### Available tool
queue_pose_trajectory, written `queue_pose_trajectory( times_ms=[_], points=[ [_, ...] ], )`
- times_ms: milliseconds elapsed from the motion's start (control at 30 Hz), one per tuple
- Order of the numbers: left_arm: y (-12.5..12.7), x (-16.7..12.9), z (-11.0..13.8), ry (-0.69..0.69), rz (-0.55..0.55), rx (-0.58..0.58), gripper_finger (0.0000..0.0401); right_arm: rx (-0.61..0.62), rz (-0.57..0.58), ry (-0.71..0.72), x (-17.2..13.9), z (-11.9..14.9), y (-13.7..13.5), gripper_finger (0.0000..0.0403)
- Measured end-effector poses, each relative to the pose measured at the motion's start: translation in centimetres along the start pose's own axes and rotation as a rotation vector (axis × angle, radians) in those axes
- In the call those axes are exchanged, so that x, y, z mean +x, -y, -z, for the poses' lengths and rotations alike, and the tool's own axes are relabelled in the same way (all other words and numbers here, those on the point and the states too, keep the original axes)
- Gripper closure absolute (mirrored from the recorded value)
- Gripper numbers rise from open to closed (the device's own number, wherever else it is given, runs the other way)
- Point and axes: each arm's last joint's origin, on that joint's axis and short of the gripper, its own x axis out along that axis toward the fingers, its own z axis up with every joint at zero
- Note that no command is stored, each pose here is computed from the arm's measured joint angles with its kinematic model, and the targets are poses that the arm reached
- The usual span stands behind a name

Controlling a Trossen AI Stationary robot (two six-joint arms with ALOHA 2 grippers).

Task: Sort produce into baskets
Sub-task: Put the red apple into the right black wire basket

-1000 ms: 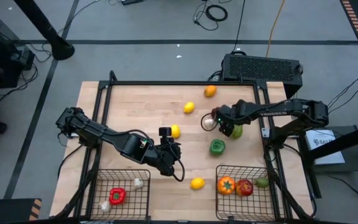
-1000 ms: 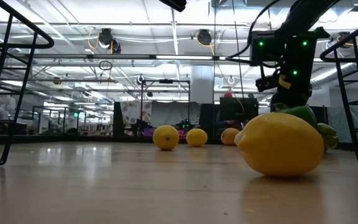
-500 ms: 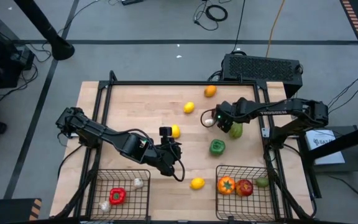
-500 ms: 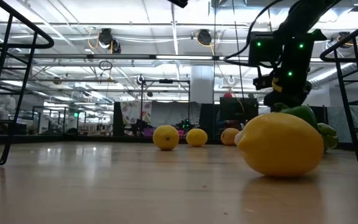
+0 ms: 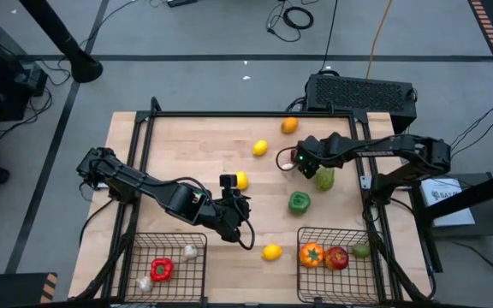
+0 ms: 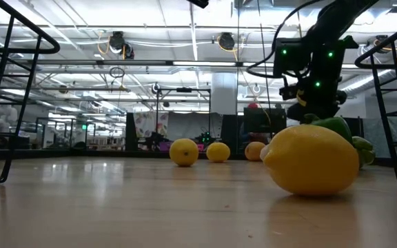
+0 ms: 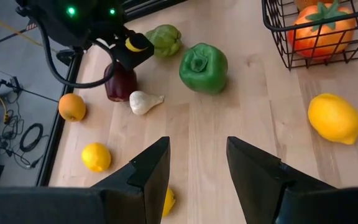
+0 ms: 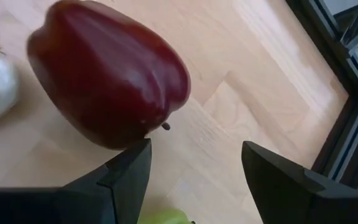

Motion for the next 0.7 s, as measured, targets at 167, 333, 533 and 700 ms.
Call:
queue_pose_trajectory(
  times_ms=[167, 333, 533, 700],
  points=[
    [0.01, 0.0, -0.01, 0.001, 0.0, -0.001, 0.0235, -0.005, 0.0, -0.013, 0.64, -0.14, -0.39, 0.0161],
    [0.02, -0.02, -0.04, 0.003, 0.001, -0.001, 0.0235, 0.004, -0.036, -0.034, 0.76, -0.08, -0.65, 0.0161],
    [0.02, -0.02, -0.03, 0.003, 0.001, -0.001, 0.0235, 0.012, -0.085, -0.051, 0.71, -0.08, -0.82, 0.0161],
    [0.02, -0.02, -0.03, 0.002, 0.001, 0.0, 0.0235, 0.035, -0.093, -0.05, 0.06, 0.09, -0.34, 0.0161]
  ],
)
